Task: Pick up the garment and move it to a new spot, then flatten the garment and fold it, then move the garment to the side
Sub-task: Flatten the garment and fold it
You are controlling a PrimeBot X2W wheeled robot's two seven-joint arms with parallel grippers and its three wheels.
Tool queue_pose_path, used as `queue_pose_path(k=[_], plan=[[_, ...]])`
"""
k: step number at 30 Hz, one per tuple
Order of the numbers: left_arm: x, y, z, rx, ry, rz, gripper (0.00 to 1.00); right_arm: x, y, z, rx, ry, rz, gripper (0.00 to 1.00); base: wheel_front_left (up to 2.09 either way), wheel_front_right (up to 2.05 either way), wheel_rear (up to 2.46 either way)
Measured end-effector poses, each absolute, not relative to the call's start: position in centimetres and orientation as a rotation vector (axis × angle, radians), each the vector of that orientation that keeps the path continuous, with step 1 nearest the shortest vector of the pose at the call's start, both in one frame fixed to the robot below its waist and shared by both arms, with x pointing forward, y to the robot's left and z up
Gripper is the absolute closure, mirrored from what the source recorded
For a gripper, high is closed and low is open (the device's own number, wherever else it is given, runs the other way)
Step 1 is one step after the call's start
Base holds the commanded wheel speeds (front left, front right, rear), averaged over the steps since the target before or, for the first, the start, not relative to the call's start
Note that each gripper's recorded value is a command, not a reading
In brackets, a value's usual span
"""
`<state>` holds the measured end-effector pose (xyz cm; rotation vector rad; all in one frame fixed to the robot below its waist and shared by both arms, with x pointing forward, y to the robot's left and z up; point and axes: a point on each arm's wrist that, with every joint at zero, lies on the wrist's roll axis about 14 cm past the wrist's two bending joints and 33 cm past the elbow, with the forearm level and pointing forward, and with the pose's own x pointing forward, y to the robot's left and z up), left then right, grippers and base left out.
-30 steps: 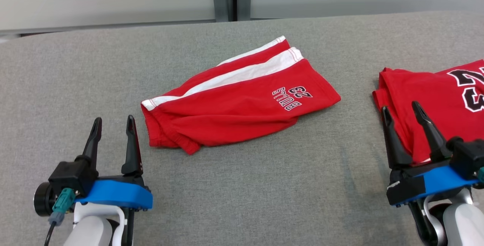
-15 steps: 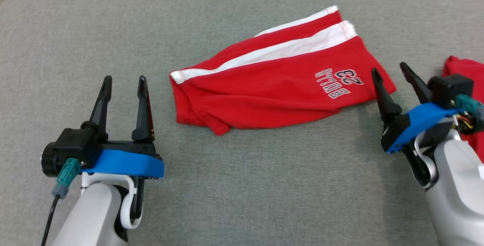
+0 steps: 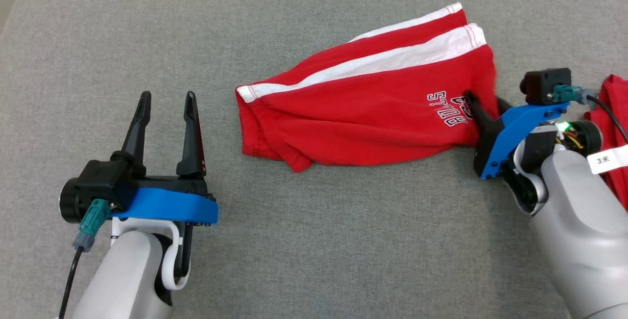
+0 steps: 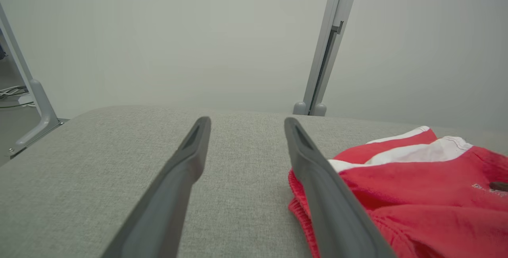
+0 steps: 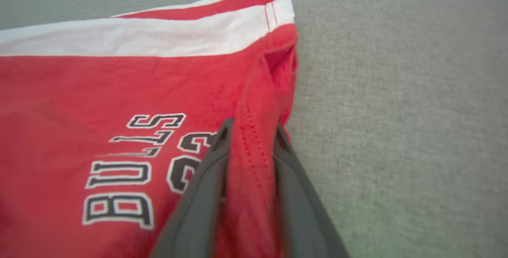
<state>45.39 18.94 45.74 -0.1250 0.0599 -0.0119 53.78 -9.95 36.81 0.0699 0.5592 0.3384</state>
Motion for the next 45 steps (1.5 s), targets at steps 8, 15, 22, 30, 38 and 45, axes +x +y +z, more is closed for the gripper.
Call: queue_pose_path(k=[8, 15, 22, 30, 38, 45], plan=[[45.0, 18.4, 45.9, -0.122, 0.054, -0.025, 0.00, 52.5, -10.4, 37.6, 0.134, 0.497, 0.315, 1.00, 0.00, 0.00, 0.00], [44.1, 17.9, 45.7, -0.120, 0.068, -0.044, 0.00, 48.4, -11.1, 37.4, 0.218, 0.471, 0.278, 1.00, 0.00, 0.00, 0.00], [43.4, 16.7, 46.0, -0.130, 0.077, -0.072, 0.00, 45.6, -14.1, 37.6, 0.240, 0.461, 0.198, 1.00, 0.00, 0.00, 0.00], [42.7, 16.4, 46.3, -0.136, 0.081, -0.081, 0.00, 45.1, -14.5, 38.9, 0.218, 0.440, 0.191, 1.00, 0.00, 0.00, 0.00], [42.1, 16.6, 47.2, -0.133, 0.060, -0.076, 0.00, 47.4, -8.2, 44.6, 0.072, 0.337, 0.389, 1.00, 0.00, 0.00, 0.00], [41.6, 17.4, 47.5, -0.134, 0.053, -0.046, 0.00, 45.8, 3.1, 47.1, 0.051, 0.323, 0.698, 1.00, 0.00, 0.00, 0.00]])
